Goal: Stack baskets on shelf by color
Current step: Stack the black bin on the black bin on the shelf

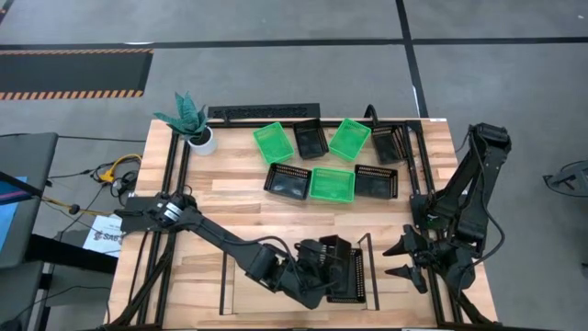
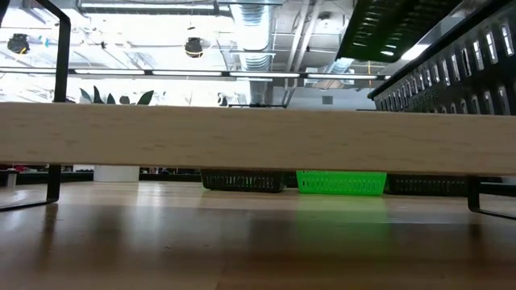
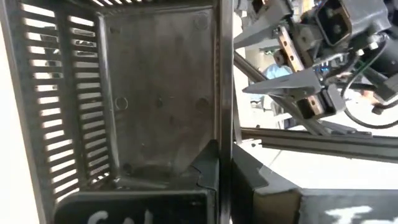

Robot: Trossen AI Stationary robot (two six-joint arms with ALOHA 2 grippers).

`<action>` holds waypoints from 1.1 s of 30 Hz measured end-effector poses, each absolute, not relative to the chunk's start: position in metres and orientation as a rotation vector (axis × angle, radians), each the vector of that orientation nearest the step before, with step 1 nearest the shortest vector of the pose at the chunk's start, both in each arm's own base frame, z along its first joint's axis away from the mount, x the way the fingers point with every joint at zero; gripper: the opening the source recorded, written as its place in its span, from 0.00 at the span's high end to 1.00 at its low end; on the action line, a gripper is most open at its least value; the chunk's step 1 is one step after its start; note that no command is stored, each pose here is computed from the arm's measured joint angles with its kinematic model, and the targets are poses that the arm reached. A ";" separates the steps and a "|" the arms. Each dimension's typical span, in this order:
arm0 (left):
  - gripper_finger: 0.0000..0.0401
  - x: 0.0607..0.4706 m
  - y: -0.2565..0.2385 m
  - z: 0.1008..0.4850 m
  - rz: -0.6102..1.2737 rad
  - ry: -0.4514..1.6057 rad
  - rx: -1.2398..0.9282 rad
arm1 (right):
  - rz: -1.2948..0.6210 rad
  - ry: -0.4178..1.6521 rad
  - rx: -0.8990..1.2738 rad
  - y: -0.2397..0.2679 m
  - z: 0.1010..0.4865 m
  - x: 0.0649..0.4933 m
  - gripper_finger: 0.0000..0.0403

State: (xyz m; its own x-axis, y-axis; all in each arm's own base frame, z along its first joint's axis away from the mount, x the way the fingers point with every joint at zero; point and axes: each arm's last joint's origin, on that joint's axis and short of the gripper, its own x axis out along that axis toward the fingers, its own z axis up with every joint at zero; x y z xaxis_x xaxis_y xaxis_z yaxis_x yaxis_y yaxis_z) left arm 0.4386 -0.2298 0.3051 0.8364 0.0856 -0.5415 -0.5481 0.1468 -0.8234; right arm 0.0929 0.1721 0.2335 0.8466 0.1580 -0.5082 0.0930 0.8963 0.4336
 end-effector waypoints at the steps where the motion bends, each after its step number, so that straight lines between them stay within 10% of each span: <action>1: 1.00 0.439 -0.230 0.305 0.473 0.414 -1.350 | 0.035 0.565 0.464 0.172 0.234 0.093 0.30; 33: 0.66 0.441 -0.229 0.306 0.458 0.391 -1.327 | 0.035 0.567 0.462 0.172 0.233 0.093 0.30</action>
State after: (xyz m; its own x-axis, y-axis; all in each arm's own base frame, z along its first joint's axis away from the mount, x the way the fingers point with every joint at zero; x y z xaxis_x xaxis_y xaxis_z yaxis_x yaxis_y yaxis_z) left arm 0.4411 -0.2291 0.3061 0.8489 0.0955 -0.5199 -0.5285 0.1769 -0.8303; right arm 0.0928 0.1719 0.2334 0.8459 0.1568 -0.5098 0.0934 0.8975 0.4311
